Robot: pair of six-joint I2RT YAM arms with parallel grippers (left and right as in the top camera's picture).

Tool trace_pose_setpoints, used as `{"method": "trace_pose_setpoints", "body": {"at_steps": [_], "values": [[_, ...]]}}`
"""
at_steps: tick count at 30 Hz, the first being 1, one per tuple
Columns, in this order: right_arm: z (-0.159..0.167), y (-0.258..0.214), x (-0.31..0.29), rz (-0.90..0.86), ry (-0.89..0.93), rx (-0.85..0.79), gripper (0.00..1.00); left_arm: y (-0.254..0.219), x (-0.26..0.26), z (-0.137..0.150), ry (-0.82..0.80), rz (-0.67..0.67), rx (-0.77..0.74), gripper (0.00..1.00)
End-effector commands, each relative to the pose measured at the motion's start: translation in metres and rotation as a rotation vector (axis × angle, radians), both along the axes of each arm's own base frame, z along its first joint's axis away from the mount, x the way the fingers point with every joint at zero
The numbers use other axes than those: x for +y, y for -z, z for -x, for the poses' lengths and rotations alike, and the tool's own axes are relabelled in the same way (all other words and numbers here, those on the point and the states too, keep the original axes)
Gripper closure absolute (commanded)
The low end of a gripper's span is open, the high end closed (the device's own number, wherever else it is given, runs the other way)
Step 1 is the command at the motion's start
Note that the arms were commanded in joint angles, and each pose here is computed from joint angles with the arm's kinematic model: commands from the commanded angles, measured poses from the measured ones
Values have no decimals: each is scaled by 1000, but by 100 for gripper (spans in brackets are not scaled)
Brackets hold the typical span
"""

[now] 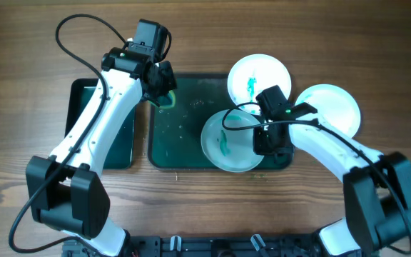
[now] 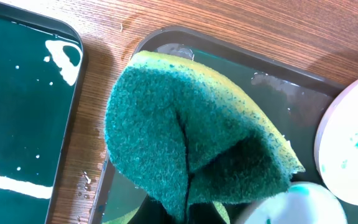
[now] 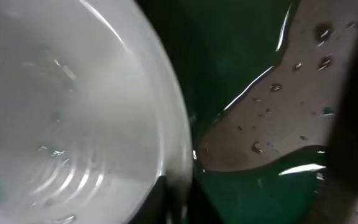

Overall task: Clean dirty plates on tray and stack at the side
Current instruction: 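Grasp the lower-right stained plate with the right gripper and drag it left, then scrub the held plate with the sponge in the left gripper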

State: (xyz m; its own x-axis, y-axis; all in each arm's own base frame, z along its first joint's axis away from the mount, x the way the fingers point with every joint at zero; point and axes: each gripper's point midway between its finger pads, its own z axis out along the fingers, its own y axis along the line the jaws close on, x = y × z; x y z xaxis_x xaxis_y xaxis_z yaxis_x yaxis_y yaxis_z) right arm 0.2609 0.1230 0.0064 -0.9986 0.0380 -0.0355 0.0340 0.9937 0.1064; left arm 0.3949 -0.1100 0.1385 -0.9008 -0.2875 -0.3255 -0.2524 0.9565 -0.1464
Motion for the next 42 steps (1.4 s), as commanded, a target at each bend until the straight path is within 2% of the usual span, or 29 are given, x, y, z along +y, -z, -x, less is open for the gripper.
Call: {"method": "trace_pose_setpoints", "body": {"at_steps": [1, 3, 6, 8, 11, 15, 16, 18, 19, 20, 22, 27, 30, 31, 34, 38, 42], "values": [[8, 5, 17, -86, -60, 34, 96, 2, -1, 0, -9, 5, 4, 96], [-3, -11, 45, -194, -77, 5, 96, 2, -1, 0, -9, 5, 4, 96], [-20, -36, 85, -233, -73, -78, 96, 2, -1, 0, -9, 5, 2, 96], [-34, -42, 103, -214, 19, -171, 96, 2, -1, 0, -10, 5, 4, 96], [-46, -36, 114, -167, 89, -260, 96, 2, -1, 0, -9, 5, 5, 96], [-44, -19, 113, -142, 98, -229, 95, 2, -1, 0, -10, 5, 5, 96], [-45, -18, 113, -138, 76, -233, 79, 2, -1, 0, -10, 5, 5, 96], [-50, -16, 114, -139, 35, -253, 62, 2, -1, 0, -10, 5, 6, 96], [-58, -14, 113, -150, 1, -267, 57, 3, -1, 1, -11, 5, 9, 96], [-64, -11, 114, -170, -49, -275, 56, 3, -1, 2, -29, 10, 14, 96], [-71, -6, 114, -203, -108, -273, 61, 4, -1, 2, -35, 12, 17, 96], [-80, 8, 117, -320, -134, -233, 86, 13, -1, 2, -77, 18, 45, 96], [-79, 9, 122, -335, -132, -231, 96, 25, -3, 4, -73, 20, 79, 96], [-79, 9, 121, -339, -94, -218, 96, 27, -4, 4, -71, 24, 88, 96], [-74, 17, 107, -288, 172, -139, 96, 36, -15, 8, -47, 51, 123, 96], [-72, 17, 108, -283, 161, -137, 96, 47, -34, 16, 6, 29, 147, 96], [-70, 18, 108, -280, 136, -137, 96, 87, -38, 26, 24, -9, 222, 96]]}}
